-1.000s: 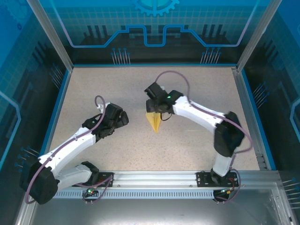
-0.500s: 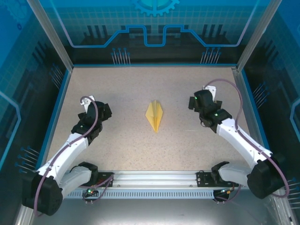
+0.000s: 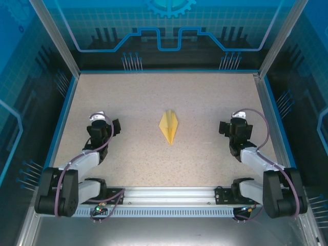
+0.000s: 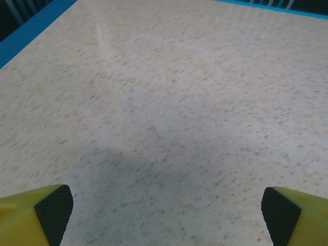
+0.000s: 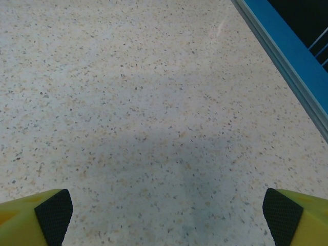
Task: Fold a paper plane with a square sheet of paper (pick it up from the middle)
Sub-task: Reset both arms
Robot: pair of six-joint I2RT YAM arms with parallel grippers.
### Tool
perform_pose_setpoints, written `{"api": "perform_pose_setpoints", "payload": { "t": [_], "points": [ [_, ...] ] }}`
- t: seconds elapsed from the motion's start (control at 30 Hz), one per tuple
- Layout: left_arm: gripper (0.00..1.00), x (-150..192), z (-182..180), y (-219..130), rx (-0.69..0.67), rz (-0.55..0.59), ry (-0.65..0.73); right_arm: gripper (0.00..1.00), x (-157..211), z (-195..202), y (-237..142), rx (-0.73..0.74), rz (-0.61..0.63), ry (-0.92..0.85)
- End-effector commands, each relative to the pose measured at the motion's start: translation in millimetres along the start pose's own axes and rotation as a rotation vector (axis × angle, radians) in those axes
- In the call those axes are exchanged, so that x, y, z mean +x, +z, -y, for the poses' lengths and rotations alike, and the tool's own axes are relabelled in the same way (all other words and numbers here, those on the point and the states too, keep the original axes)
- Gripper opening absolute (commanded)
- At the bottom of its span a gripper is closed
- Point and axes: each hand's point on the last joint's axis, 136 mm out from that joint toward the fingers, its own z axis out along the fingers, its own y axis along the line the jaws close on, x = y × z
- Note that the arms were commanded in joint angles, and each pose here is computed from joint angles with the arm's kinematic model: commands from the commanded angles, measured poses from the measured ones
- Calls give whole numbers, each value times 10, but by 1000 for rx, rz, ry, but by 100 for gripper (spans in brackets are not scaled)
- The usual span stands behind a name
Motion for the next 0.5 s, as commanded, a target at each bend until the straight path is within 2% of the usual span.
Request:
{"api": "perform_pose_setpoints", "payload": {
  "t": [0.0,0.1,0.47],
  "points": [
    [98,-264,229,32,132,116,22,99,-352,-150,44,-92,133,5],
    [98,-313,308,55,178,161,9,99,-422,-245,57,-138,175,-2],
    [98,-208,404,323,197,116,56,100,-471,-534,225,-257,235,-61]
  ]
}}
